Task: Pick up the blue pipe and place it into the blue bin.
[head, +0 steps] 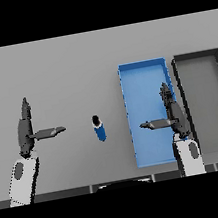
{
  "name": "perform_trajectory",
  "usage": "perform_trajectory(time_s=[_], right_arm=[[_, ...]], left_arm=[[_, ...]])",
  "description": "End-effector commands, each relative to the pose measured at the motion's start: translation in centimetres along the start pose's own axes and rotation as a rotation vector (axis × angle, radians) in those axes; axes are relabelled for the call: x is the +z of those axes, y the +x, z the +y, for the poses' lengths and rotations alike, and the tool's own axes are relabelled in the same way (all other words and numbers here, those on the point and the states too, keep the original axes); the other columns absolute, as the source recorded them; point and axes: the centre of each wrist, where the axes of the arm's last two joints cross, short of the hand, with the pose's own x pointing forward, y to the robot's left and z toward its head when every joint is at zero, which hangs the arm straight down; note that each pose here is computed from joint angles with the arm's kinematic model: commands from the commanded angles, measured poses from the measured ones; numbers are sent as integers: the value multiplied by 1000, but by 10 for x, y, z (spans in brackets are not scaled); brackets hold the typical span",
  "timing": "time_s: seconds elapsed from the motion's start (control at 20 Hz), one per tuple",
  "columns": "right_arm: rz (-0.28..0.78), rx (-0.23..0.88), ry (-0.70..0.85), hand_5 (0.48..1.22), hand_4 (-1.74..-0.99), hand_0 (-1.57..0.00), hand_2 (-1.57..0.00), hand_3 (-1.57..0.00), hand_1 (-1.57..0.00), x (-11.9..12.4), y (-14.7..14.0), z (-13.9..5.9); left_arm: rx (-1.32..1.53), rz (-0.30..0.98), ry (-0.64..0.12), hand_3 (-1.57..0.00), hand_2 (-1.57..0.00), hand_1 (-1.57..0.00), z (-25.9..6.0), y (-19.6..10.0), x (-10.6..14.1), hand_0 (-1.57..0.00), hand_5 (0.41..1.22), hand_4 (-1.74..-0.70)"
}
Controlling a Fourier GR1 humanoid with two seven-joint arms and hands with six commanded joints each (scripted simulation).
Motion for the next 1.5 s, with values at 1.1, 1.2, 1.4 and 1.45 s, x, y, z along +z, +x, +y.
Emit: perform_trajectory(time_s=[1.1,1.2,1.4,1.45], right_arm=[[-93,279,154,611,-1208,1,1,1,1,21,15,-2],[-89,290,150,613,-1211,1,1,1,1,24,14,-6],[-98,273,151,619,-1223,1,1,1,1,29,15,-2],[-92,272,151,620,-1223,1,1,1,1,30,16,2]], left_arm=[[-127,-82,-747,1,1,1,1,18,31,1,503,-1141],[-122,-91,-790,1,1,1,-17,15,39,1,490,-1170],[-144,-112,-810,1,1,1,-44,9,43,1,466,-1186],[-142,-118,-814,1,1,1,-53,8,43,1,464,-1186]])
